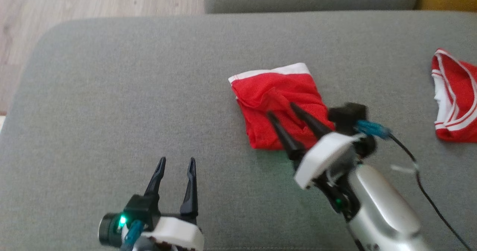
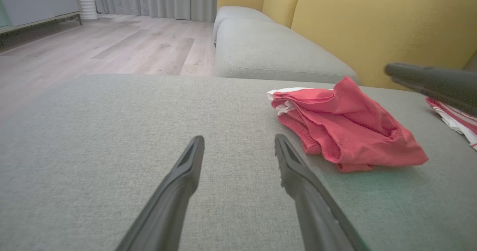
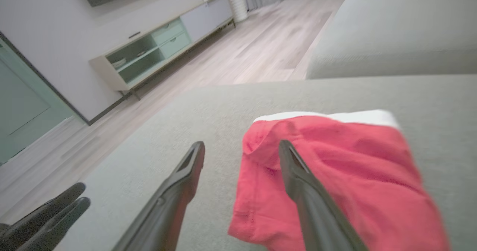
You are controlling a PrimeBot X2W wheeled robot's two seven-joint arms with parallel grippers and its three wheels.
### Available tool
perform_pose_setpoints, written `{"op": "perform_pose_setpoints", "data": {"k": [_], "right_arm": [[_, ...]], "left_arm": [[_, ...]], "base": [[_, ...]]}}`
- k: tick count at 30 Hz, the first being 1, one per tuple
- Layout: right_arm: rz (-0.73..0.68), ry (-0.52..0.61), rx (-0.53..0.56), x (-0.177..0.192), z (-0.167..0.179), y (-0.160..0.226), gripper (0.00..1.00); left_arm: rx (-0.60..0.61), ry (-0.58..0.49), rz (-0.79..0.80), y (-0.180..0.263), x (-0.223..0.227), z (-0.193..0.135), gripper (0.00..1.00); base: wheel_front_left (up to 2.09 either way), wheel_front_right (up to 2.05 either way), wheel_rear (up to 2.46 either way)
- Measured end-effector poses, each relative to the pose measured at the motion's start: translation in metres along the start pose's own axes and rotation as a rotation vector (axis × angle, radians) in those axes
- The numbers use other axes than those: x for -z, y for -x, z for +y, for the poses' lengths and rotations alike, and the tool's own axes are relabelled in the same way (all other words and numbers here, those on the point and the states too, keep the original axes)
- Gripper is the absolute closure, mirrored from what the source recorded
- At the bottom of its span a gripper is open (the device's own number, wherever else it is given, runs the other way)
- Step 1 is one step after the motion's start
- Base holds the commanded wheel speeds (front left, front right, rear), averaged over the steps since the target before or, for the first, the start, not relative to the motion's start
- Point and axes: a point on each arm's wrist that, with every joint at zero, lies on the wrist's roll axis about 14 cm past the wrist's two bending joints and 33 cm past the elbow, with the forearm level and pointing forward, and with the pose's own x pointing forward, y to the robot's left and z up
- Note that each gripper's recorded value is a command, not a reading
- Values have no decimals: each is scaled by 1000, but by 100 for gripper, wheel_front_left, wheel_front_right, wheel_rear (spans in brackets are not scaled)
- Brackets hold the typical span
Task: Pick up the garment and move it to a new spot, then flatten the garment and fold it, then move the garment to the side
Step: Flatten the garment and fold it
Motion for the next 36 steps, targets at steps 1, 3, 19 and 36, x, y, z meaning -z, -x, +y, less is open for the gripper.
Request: {"op": "perform_pose_setpoints", "data": {"k": [1,3,19,36], "right_arm": [[-29,13,28,-4,-7,6,0],[-94,13,118,-8,-28,29,0],[-139,106,369,-4,-115,74,100],[150,231,171,39,-111,-32,100]], "left_arm": [[-3,-2,-3,3,-1,1,0],[-6,-10,-7,12,-1,2,0],[-26,-43,18,26,7,17,0],[-108,-106,39,-4,10,57,0]], "base": [[0,0,0],[0,0,0],[0,0,0],[0,0,0]]}}
